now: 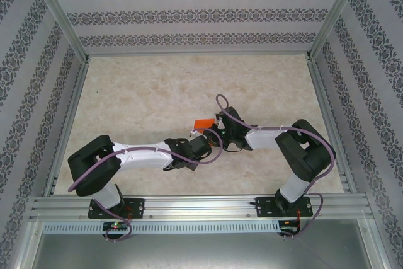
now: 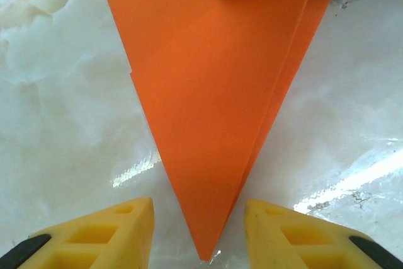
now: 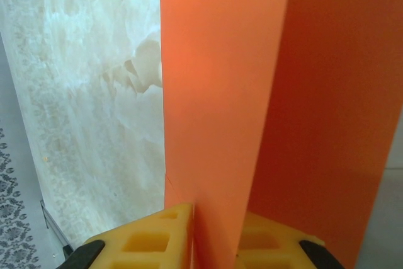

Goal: Fold a paper plane with a square sheet of paper (pick it up from the middle)
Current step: Third fold the triangle at the center of the table, then fourth fold the wing at the center of the table.

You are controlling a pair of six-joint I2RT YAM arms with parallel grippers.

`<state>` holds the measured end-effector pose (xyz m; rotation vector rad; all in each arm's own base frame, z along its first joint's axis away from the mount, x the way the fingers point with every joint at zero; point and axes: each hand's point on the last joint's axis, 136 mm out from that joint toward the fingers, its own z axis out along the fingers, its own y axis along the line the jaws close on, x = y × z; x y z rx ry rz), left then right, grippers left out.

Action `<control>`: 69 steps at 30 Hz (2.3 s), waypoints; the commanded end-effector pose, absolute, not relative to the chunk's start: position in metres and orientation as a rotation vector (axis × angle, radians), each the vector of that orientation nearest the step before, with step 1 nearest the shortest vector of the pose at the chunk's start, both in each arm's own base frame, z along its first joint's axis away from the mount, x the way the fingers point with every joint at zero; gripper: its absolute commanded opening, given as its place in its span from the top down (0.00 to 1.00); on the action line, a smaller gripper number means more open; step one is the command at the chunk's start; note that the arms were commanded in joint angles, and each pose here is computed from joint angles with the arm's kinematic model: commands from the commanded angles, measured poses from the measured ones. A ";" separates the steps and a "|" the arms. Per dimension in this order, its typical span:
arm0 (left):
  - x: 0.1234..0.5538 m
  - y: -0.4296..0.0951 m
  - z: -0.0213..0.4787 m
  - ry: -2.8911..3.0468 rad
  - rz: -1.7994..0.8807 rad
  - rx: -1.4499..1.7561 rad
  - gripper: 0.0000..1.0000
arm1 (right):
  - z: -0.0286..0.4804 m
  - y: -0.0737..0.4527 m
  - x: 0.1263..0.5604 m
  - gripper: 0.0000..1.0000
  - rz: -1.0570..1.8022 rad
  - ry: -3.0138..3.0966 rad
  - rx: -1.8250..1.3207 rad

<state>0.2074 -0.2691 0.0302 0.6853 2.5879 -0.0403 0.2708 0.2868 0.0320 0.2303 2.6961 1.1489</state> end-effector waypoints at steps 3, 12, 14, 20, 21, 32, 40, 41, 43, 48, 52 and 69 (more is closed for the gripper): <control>0.213 -0.285 0.041 2.519 -0.103 0.679 0.58 | 0.042 0.289 0.277 0.83 1.186 2.664 0.227; 0.217 -0.281 0.036 2.515 -0.052 0.687 0.69 | 0.042 0.288 0.276 0.82 1.190 2.665 0.233; 0.217 -0.281 0.036 2.512 -0.055 0.683 0.71 | 0.042 0.288 0.276 0.82 1.191 2.669 0.230; 0.217 -0.279 0.035 2.510 -0.041 0.678 0.79 | 0.041 0.288 0.277 0.81 1.191 2.672 0.230; 0.217 -0.279 0.035 2.511 -0.041 0.679 0.80 | 0.042 0.288 0.277 0.81 1.192 2.670 0.228; 0.216 -0.277 0.062 2.434 -0.196 0.580 0.77 | 0.051 0.285 0.277 0.77 1.198 2.667 0.187; 0.213 -0.280 0.091 2.292 -0.418 0.499 0.71 | 0.066 0.279 0.275 0.71 1.225 2.663 0.081; 0.214 -0.282 0.092 2.263 -0.437 0.503 0.69 | 0.066 0.281 0.275 0.71 1.244 2.664 0.065; 0.213 -0.287 0.094 2.215 -0.477 0.545 0.66 | 0.068 0.284 0.274 0.70 1.267 2.665 0.037; 0.210 -0.286 0.091 2.287 -0.437 0.552 0.64 | 0.065 0.289 0.265 0.66 1.305 2.691 -0.058; 0.212 -0.279 0.089 2.288 -0.457 0.450 0.57 | 0.061 0.288 0.258 0.63 1.292 2.719 -0.150; 0.220 -0.296 0.068 2.339 -0.281 0.621 0.49 | 0.057 0.285 0.267 0.90 1.255 2.760 -0.138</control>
